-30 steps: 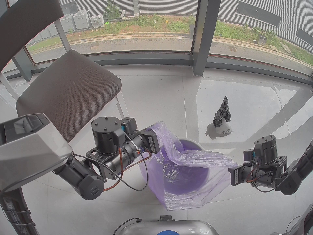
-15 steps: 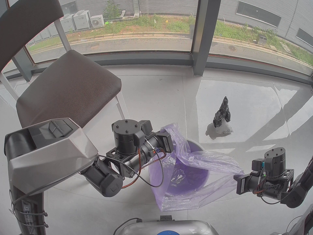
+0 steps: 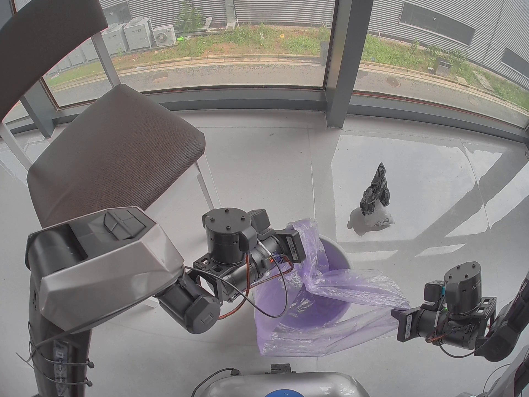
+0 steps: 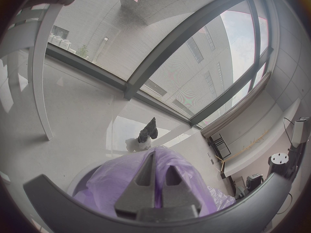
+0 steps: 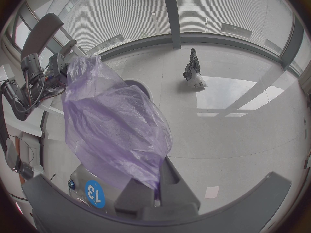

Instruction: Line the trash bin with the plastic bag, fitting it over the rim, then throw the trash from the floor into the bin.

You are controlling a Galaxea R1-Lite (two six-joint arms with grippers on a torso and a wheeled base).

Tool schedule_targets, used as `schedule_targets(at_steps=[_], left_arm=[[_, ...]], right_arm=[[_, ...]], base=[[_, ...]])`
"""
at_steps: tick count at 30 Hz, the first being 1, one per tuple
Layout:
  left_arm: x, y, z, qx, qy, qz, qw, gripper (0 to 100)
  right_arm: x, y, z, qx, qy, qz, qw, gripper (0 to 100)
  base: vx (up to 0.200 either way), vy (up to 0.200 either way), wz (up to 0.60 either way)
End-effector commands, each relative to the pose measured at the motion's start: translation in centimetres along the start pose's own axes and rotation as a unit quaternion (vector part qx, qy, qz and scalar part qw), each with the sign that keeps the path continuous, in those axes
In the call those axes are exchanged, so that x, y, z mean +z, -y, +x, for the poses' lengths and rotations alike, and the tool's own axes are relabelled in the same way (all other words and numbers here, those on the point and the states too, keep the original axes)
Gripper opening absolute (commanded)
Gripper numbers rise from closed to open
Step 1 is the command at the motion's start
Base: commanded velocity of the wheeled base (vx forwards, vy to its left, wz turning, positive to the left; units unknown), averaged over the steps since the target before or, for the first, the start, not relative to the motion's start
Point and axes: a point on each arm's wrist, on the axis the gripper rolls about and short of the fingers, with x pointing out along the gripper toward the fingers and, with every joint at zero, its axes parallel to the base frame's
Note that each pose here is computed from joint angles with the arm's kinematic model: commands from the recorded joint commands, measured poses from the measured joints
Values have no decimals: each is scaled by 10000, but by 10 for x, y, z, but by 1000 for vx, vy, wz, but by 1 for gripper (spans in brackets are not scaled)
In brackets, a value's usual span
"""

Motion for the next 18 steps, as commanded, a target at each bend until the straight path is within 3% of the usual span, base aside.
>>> schedule_targets(at_steps=[1,13,18], left_arm=[[-11,-6,7,-8,-115,-37,9999,0],[-30,-24,21,113,-240,-290,9992,0],[-33,-56,17,455,-249,-361,9980,0]], right_arm=[[-2,-3,-3,72,19,23,10000,0],[-5,-7,-7,237,136,108,9996,0],[-4,-7,-7,250,202,134,9994,0]], base=[[0,0,0],[0,0,0],[0,0,0]])
